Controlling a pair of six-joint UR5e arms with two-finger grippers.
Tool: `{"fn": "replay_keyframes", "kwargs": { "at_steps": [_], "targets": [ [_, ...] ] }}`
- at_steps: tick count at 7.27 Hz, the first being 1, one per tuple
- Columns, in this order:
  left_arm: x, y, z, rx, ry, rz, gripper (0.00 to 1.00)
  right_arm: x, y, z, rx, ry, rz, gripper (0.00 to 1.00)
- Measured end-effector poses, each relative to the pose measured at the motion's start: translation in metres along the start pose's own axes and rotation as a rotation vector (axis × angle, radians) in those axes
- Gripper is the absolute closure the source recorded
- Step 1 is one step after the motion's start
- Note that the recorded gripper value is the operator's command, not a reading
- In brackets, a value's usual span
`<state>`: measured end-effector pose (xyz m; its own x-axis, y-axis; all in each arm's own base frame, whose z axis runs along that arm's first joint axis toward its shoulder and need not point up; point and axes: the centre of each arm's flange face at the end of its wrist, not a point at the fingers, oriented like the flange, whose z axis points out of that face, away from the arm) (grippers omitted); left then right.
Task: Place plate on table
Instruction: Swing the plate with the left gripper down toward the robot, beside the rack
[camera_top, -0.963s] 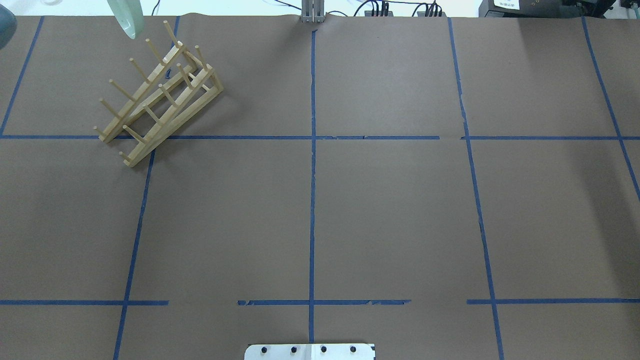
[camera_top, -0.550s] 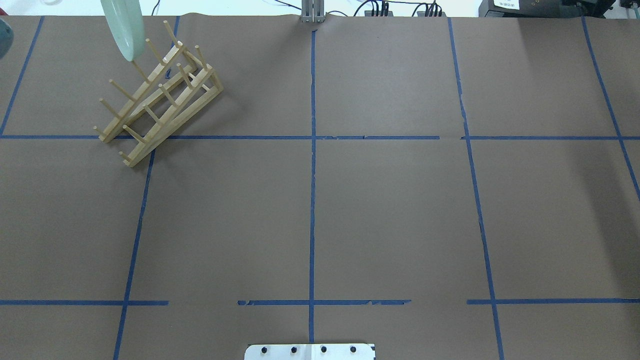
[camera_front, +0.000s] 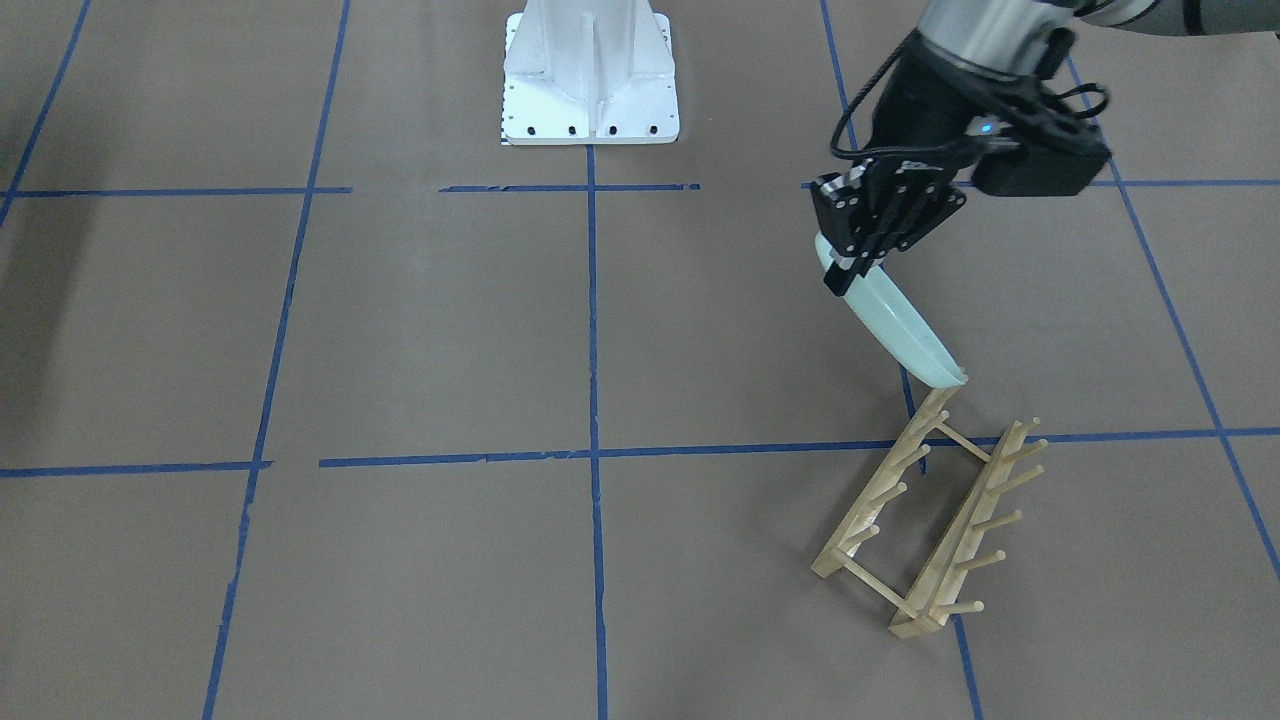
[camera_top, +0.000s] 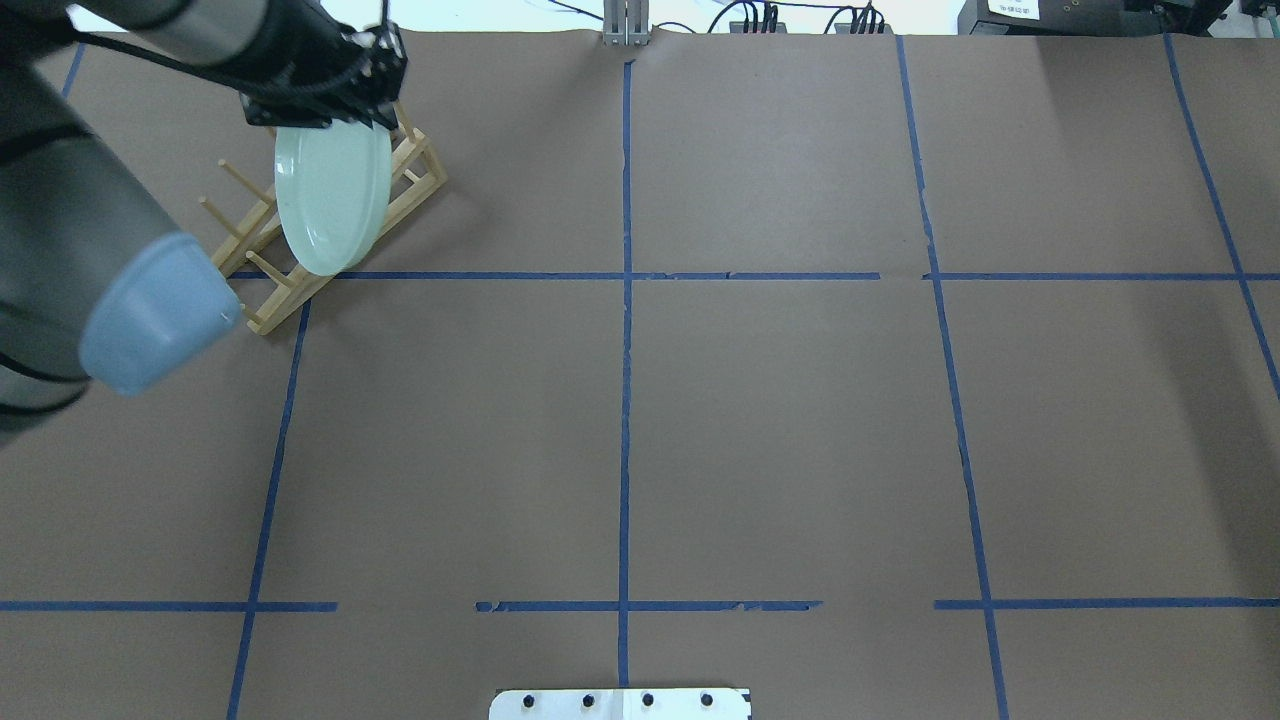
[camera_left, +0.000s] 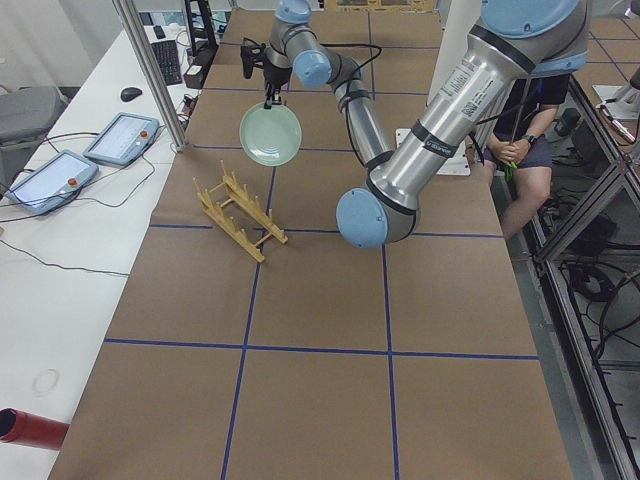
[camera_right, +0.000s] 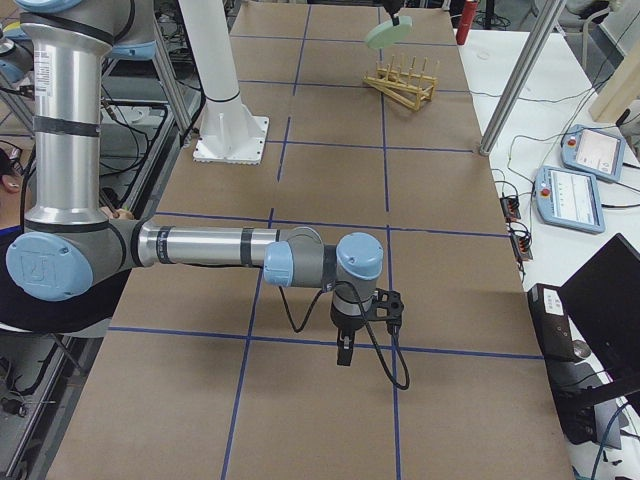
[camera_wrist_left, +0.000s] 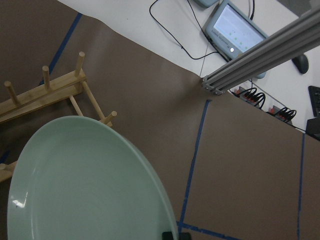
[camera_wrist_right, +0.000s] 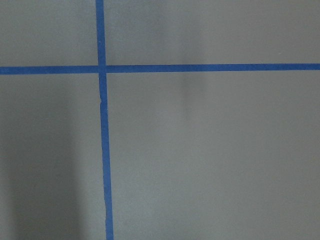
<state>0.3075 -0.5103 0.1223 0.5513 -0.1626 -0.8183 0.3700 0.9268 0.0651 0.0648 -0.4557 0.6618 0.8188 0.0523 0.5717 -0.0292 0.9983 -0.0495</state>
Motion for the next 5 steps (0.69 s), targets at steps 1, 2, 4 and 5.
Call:
{"fn": "replay_keyframes", "kwargs": {
  "at_steps": [1, 2, 4, 5],
  "targets": [
    [0.018, 0.035, 0.031, 0.009, -0.105, 0.14, 1.0, 0.0, 0.0, 0.0, 0.0, 0.0, -0.001, 0.0],
    [0.031, 0.071, 0.066, 0.017, -0.207, 0.286, 1.0, 0.0, 0.0, 0.0, 0.0, 0.0, -0.001, 0.0],
    [0.044, 0.149, 0.138, 0.045, -0.385, 0.513, 1.0, 0.0, 0.0, 0.0, 0.0, 0.001, -0.001, 0.0],
    [0.043, 0.181, 0.169, 0.052, -0.449, 0.584, 1.0, 0.0, 0.0, 0.0, 0.0, 0.001, 0.0, 0.0]
  ]
}}
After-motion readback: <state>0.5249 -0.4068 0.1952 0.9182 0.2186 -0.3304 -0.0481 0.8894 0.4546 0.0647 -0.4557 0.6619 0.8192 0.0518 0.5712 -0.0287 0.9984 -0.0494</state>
